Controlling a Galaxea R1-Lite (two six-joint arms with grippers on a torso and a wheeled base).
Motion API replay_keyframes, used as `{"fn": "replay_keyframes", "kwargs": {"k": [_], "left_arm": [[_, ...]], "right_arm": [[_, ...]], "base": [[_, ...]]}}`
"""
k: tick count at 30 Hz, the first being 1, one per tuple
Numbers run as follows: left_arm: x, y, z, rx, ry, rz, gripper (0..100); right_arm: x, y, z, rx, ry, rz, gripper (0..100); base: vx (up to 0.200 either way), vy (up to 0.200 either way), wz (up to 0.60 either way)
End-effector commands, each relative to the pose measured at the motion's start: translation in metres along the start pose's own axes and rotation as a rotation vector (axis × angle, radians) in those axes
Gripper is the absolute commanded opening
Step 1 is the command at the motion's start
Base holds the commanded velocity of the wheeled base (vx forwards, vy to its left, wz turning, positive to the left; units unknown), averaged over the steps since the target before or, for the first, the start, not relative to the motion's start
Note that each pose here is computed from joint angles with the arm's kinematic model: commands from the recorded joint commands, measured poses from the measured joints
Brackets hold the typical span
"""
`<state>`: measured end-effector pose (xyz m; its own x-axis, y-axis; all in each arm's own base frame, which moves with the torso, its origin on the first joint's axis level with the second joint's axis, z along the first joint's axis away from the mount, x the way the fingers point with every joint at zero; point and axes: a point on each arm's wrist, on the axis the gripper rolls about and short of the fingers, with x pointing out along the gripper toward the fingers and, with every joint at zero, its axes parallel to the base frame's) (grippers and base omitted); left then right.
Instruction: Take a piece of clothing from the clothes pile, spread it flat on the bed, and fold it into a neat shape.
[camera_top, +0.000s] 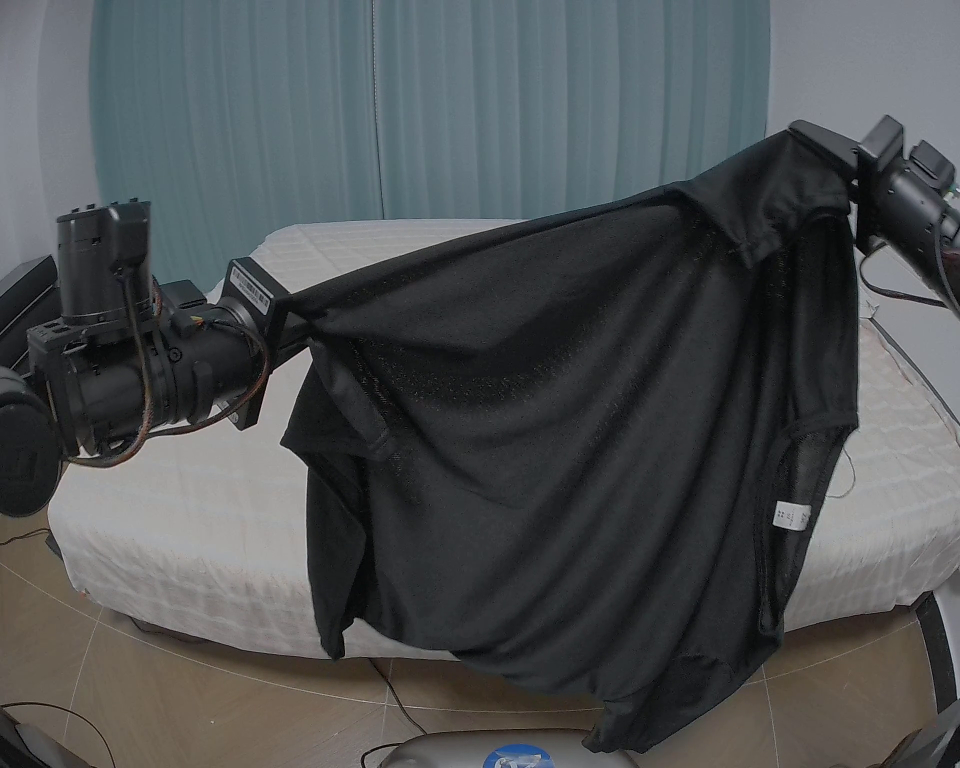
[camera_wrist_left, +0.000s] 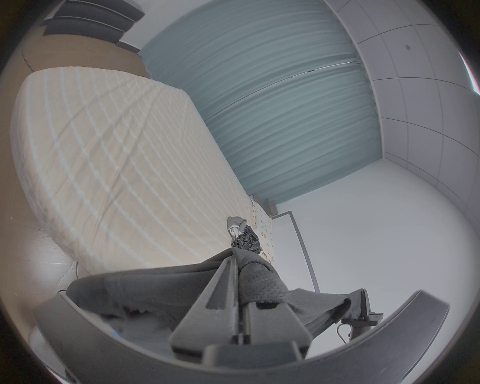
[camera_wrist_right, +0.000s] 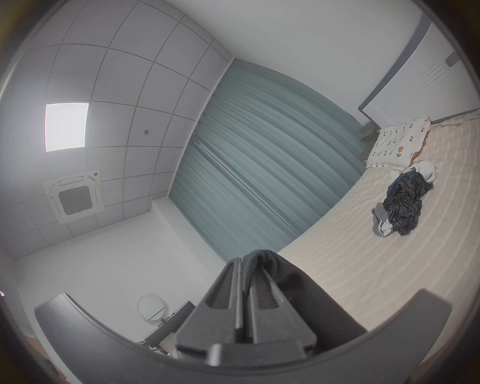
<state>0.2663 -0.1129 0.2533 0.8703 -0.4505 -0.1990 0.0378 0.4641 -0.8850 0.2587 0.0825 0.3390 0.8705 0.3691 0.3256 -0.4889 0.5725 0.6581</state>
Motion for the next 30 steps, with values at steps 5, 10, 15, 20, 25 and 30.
{"fn": "replay_keyframes", "kwargs": {"k": [5,10,15,20,25,30], "left_arm": [[0.092,0.053,0.015,-0.046,0.045,0.152,0],[0.122,0.075,0.02,-0.058,0.042,0.195,0],[0.149,0.09,0.02,-0.062,0.039,0.215,0],[0.176,0.1,0.021,-0.061,0.032,0.218,0],[0.186,0.102,0.019,-0.099,0.03,0.218,0],[0.191,0.112,0.017,-0.114,0.036,0.243,0]], "right_arm": [[0.092,-0.08,-0.044,-0.085,0.03,-0.092,0],[0.114,-0.094,-0.055,-0.101,0.006,-0.109,0],[0.133,-0.125,-0.084,-0.137,0.04,-0.15,0],[0.151,-0.153,-0.107,-0.178,0.012,-0.206,0],[0.162,-0.162,-0.111,-0.188,-0.07,-0.234,0],[0.162,-0.17,-0.12,-0.188,-0.046,-0.254,0]], "base": [[0.2,0.0,0.0],[0.2,0.0,0.0],[0.2,0.0,0.0],[0.12,0.0,0.0],[0.0,0.0,0.0],[0.0,0.0,0.0]]}}
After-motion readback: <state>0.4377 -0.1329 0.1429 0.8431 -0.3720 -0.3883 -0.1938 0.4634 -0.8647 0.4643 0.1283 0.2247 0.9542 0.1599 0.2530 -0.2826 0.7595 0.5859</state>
